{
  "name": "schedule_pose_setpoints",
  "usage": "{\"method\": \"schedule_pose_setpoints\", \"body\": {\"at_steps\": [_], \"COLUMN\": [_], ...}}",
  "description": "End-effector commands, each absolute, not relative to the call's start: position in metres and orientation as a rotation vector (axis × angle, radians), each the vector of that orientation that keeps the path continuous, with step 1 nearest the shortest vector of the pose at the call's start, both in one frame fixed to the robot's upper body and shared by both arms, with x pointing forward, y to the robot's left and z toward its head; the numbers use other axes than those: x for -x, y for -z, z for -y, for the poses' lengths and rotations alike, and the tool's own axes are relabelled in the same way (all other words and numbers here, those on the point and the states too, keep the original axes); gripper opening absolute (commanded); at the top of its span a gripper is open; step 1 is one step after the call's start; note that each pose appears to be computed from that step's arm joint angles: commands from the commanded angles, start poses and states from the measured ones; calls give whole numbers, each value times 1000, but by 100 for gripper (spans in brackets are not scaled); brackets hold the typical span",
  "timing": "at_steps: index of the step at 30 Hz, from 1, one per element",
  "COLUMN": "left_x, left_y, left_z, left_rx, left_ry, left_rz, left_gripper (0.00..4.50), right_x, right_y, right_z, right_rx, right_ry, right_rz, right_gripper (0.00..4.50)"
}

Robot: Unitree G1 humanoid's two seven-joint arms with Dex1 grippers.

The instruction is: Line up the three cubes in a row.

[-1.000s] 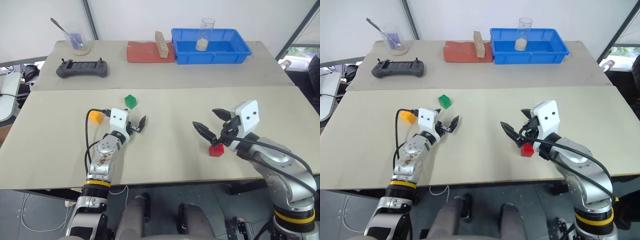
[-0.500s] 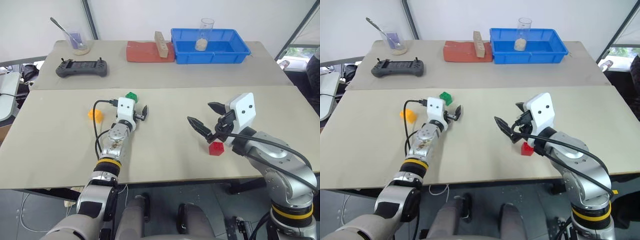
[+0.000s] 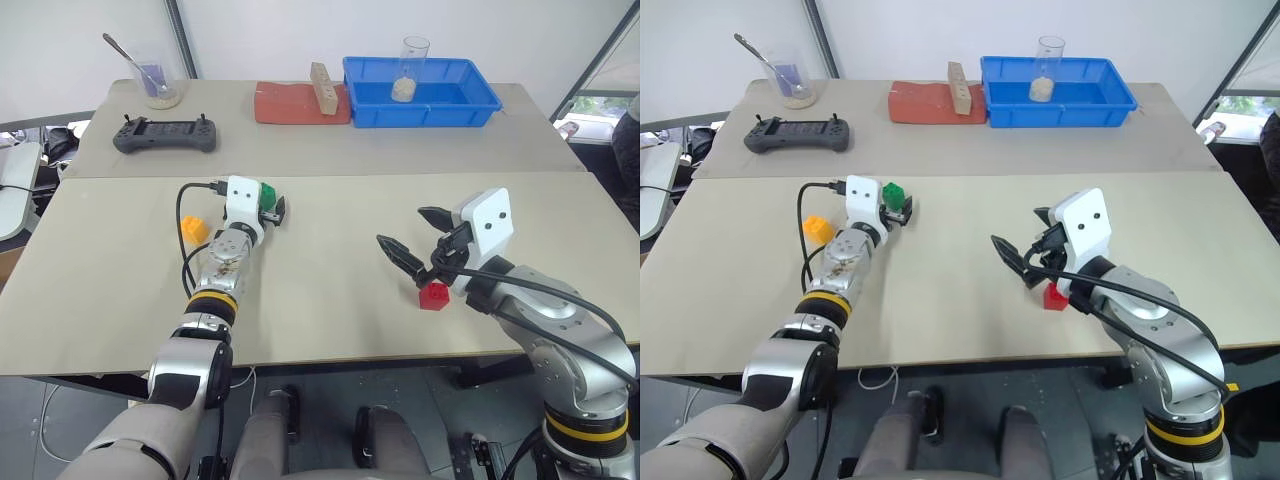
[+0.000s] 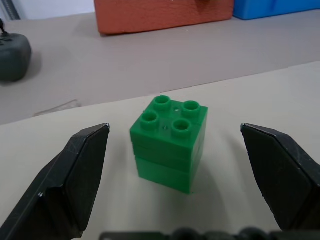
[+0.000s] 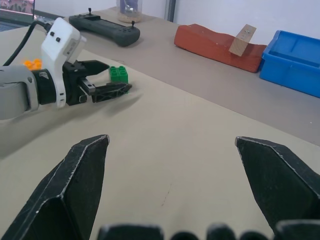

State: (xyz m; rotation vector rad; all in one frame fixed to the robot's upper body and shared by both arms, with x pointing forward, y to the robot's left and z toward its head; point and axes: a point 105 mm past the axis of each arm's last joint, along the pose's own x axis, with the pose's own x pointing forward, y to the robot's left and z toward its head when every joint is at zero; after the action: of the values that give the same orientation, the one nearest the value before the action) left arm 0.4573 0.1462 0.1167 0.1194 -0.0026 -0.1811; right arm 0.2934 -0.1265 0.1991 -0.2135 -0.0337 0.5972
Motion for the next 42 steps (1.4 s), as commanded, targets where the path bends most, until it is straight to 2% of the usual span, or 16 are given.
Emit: {"method": "schedule_pose_setpoints", "body": {"at_steps": [1,5,11,14,17,21,26,30,34,42], "left_x": [-461,-460,-458,-446,-414,-362,-333,-330,-325,-328], "left_y": [-131,-128,-144,-157,-161,-141,-111,-102,-100,-97], "left_z": [-146,-144,-133,-110,-82,-62,-58,-38,-17,12], "left_rx": [-131,-139,-94,-79,-125,-264,-390,-421,-422,-448], "left_ry": [193,208,283,499,835,1252,1512,1591,1624,1561], "left_rz": [44,45,102,147,147,58,-45,-30,12,64], "left_gripper": [319,131,127,127,127,127,127,127,127,127], "right_x": [-290,-291,-290,-283,-271,-251,-228,-218,-218,-222], "right_y": [-214,-215,-215,-218,-220,-216,-203,-193,-189,-184], "right_z": [129,129,131,136,141,148,153,153,157,165], "right_rx": [235,237,251,294,332,356,356,367,371,373], "right_ry": [-583,-578,-582,-624,-715,-838,-952,-997,-983,-955], "right_rz": [98,100,98,95,64,-23,-133,-194,-205,-206], "right_gripper": [450,450,450,450,450,450,450,450,450,450]}}
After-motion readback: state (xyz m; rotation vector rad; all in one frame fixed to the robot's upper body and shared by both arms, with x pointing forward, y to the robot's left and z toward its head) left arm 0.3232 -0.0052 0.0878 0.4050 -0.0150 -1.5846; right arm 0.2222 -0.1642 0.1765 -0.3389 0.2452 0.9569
